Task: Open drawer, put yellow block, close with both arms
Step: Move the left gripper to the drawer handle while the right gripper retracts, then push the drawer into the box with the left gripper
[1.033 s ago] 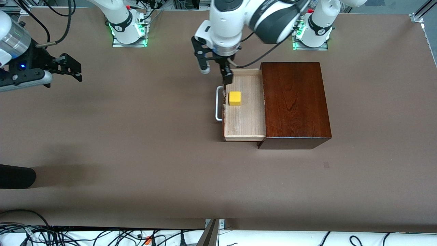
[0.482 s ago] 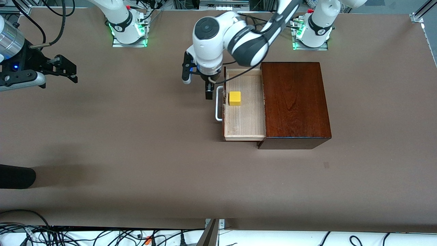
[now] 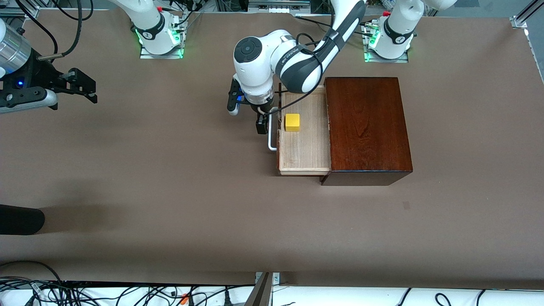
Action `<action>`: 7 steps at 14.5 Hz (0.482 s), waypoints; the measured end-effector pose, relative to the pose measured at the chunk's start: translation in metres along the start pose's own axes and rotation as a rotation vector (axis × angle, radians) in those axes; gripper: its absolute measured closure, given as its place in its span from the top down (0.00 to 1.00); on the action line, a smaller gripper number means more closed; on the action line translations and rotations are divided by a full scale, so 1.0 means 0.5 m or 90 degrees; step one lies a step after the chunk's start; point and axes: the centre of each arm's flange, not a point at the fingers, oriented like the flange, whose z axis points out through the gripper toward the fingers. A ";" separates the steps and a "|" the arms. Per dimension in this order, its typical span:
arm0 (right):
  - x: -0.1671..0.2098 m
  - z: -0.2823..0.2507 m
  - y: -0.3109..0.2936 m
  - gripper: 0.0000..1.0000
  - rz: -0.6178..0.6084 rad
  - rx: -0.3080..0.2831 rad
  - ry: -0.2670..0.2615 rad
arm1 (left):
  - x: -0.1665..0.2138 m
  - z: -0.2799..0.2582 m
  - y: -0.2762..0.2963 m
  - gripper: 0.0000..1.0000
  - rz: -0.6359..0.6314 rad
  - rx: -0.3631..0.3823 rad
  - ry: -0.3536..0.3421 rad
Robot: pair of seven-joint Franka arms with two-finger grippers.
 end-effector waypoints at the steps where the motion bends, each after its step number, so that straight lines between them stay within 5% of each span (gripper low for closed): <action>1: 0.000 0.000 0.000 1.00 0.000 0.000 0.000 | -0.002 0.002 0.000 1.00 0.000 -0.002 -0.004; 7: 0.001 0.000 -0.003 1.00 0.001 0.012 0.001 | -0.026 0.041 -0.019 1.00 -0.012 -0.015 -0.033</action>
